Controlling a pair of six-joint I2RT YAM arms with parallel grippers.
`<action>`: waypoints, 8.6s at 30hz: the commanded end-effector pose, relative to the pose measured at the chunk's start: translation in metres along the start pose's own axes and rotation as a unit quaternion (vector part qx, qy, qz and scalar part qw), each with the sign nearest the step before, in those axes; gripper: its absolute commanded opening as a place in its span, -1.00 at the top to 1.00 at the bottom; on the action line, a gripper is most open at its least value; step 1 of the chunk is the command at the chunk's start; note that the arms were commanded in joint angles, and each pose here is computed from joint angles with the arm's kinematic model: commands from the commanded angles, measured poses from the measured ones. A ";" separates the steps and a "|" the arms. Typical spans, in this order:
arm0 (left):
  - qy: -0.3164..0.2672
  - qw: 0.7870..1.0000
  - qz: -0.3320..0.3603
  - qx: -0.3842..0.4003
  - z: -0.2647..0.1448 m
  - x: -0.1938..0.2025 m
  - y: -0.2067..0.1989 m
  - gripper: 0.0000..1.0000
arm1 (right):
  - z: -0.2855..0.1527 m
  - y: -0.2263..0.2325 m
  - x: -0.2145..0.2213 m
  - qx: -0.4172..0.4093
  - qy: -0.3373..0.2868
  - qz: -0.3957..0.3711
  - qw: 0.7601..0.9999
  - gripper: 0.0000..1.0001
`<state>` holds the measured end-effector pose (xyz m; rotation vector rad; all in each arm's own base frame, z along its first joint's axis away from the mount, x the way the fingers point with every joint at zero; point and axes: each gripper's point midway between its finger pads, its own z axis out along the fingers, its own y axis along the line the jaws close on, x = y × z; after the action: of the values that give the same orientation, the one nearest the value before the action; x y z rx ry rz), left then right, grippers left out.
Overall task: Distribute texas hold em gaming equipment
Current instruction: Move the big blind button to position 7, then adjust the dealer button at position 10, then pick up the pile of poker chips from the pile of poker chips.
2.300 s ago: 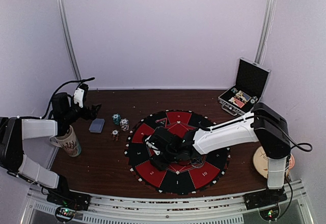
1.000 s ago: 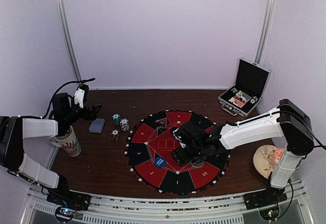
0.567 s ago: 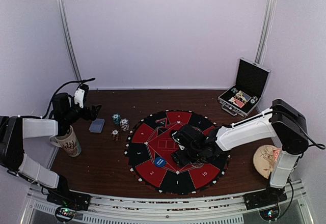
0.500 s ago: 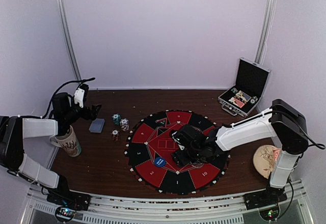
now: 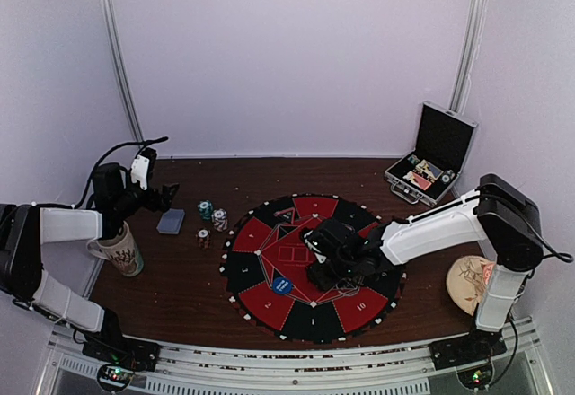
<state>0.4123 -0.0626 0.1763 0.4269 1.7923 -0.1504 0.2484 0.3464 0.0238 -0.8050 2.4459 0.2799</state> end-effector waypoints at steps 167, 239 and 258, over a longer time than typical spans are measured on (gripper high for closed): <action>-0.019 0.996 0.059 0.060 -0.008 -0.033 -0.018 -0.96 | -0.090 -0.036 -0.102 0.028 -0.174 0.046 0.983 -1.00; 0.110 0.920 0.163 0.337 0.027 0.024 -0.148 -0.91 | -0.065 -0.056 -0.053 0.088 -0.140 0.059 0.984 -0.96; 0.150 0.917 0.156 0.334 0.063 0.048 -0.149 -0.60 | -0.060 -0.057 -0.052 0.091 -0.134 0.056 0.985 -0.97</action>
<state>0.3965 -0.2047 0.0961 1.2658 1.9230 -0.5161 0.2908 0.3072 0.1060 -0.5181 2.2273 0.2172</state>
